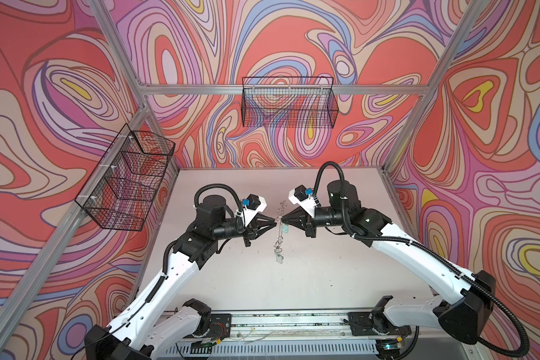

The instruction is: Put the keys on the keyring

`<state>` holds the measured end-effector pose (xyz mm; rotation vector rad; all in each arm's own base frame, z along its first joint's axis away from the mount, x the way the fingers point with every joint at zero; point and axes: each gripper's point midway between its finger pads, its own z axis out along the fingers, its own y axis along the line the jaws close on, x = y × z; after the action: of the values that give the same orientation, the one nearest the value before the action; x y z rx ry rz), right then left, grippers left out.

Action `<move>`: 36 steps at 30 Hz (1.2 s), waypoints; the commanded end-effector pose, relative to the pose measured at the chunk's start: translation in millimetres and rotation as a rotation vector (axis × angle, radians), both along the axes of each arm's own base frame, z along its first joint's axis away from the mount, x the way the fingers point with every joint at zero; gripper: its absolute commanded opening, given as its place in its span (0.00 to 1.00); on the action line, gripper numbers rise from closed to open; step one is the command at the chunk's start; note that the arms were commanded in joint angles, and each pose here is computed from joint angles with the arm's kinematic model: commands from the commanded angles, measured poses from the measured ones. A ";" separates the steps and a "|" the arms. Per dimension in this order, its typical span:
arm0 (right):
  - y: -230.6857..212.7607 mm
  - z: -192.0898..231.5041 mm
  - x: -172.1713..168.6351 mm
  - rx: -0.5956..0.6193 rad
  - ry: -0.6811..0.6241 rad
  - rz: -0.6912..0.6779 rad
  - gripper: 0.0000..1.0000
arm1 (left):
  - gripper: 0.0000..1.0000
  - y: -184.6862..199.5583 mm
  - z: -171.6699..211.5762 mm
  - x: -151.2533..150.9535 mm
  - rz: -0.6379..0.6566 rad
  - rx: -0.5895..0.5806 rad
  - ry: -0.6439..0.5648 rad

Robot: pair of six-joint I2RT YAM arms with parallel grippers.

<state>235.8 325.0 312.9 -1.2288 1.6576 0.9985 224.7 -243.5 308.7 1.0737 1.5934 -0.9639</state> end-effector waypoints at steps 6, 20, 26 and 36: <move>8.6 -3.0 -5.9 -0.052 -0.053 0.032 0.00 | 0.16 0.0 -0.1 -0.5 -0.025 0.041 -0.020; 16.7 1.2 -14.9 -0.034 -0.051 0.071 0.00 | 0.12 -3.8 -6.5 -1.4 -0.057 0.052 0.020; 18.8 0.2 -14.5 -0.036 -0.052 0.074 0.00 | 0.03 -5.5 -4.8 -7.9 -0.094 0.038 0.020; 8.8 4.4 0.0 0.004 -0.054 -0.065 0.11 | 0.00 -1.0 11.5 1.5 -0.002 -0.060 -0.121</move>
<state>231.3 335.9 297.6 -1.2614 1.6978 0.9443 223.5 -245.7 297.7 1.1193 1.5880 -0.9680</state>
